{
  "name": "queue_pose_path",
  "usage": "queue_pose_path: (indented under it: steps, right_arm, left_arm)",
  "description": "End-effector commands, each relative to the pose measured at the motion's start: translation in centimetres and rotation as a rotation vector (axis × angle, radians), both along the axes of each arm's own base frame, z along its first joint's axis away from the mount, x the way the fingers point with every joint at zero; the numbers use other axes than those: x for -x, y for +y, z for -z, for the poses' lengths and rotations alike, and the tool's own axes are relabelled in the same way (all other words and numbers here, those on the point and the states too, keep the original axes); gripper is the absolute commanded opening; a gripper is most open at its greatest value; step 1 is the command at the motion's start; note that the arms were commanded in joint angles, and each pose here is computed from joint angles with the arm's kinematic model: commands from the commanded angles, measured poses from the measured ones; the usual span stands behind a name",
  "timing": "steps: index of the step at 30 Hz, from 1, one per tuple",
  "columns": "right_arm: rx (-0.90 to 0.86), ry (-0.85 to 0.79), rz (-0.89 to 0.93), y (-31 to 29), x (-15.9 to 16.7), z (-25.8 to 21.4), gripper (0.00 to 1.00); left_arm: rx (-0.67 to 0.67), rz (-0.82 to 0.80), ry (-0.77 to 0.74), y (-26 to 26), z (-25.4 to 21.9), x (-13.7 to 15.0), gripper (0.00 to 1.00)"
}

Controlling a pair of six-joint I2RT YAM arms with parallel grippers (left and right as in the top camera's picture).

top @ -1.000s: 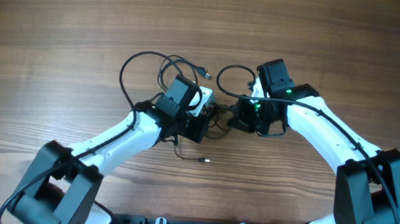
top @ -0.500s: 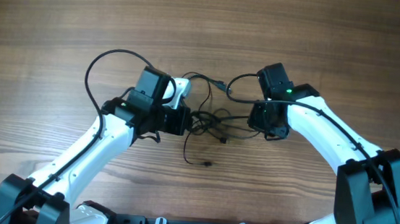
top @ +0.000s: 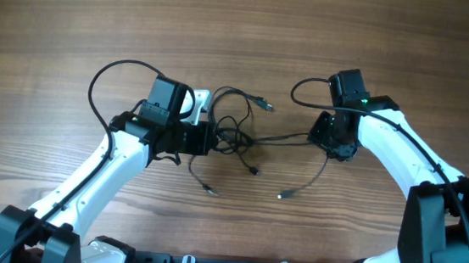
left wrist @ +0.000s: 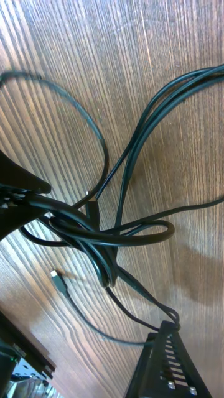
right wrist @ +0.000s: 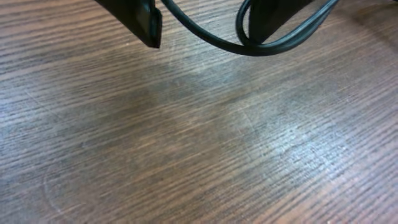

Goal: Untangle cables
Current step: 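Pull the grippers apart, spreading the cables between them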

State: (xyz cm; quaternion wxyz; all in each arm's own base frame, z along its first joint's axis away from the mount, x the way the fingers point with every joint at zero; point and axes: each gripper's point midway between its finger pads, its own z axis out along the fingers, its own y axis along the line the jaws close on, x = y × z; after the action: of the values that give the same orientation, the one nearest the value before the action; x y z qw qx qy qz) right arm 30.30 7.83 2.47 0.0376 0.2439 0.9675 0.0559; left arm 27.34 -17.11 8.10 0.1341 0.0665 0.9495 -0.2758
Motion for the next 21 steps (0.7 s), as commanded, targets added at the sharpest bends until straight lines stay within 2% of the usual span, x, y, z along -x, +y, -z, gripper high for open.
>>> queue_pose_path:
  steps: [1,11,13,17,19,21]
  right_arm:
    - [0.156,-0.043,0.087,-4.2,-0.9,-0.2,0.48]
    - [0.204,-0.032,0.223,-9.1,-0.9,-0.2,0.48]
    - [0.084,-0.038,0.195,-7.8,-1.5,-0.1,0.47]
    - [-0.300,-0.110,-0.116,-0.6,-2.4,-1.7,0.46]
    - [-0.484,-0.132,-0.262,3.2,-1.6,-3.3,0.47]
    - [-0.581,-0.097,-0.301,5.6,-0.3,-4.1,0.49]
  left_arm:
    - [-0.063,-0.060,-0.009,2.0,0.3,-0.4,0.04]
    - [-0.114,-0.097,-0.002,3.3,0.8,-0.6,0.04]
    - [-0.093,-0.088,0.003,3.0,0.6,-0.5,0.04]
    - [-0.078,-0.081,0.004,2.7,0.5,-0.4,0.04]
    - [-0.075,-0.081,-0.005,2.6,0.4,-0.6,0.04]
    - [-0.073,-0.081,-0.010,2.6,0.4,-0.7,0.04]
